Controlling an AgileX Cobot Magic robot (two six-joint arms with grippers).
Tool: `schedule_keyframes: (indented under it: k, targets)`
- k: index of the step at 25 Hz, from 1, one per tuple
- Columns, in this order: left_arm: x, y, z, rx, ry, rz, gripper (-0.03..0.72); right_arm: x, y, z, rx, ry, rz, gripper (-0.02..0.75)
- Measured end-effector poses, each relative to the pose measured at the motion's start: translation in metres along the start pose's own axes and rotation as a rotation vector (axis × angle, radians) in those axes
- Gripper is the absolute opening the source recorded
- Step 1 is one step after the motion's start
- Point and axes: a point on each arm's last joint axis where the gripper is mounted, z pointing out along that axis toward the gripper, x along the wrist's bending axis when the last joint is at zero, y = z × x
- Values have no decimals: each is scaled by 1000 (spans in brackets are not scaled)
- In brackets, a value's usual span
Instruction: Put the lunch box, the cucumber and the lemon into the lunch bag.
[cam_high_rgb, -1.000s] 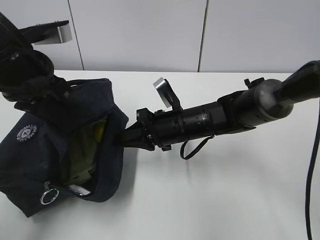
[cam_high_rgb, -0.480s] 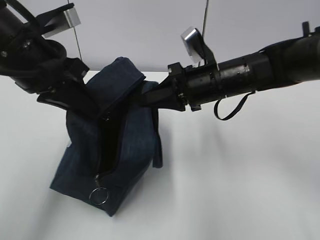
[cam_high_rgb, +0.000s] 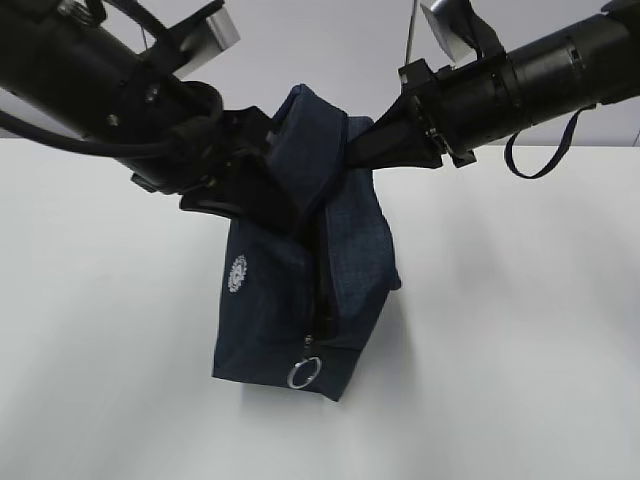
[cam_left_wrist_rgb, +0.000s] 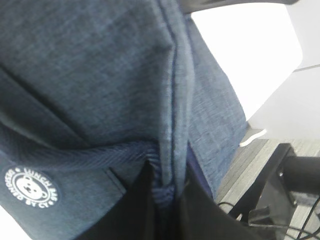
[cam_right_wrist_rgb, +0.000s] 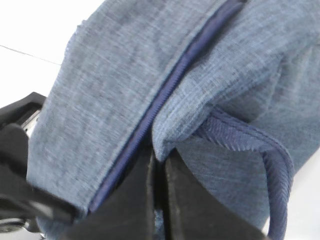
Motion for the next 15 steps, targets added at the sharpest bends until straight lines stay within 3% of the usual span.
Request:
schedule_keyframes:
  k: [6,15]
  targets:
    - [-3,4,16,-33,-24,-35,6,3,7,-8,71,-101,-22,1]
    - [10,4,34,-7,-4,-69,6,-4,4,-6,106,-133,-25,1]
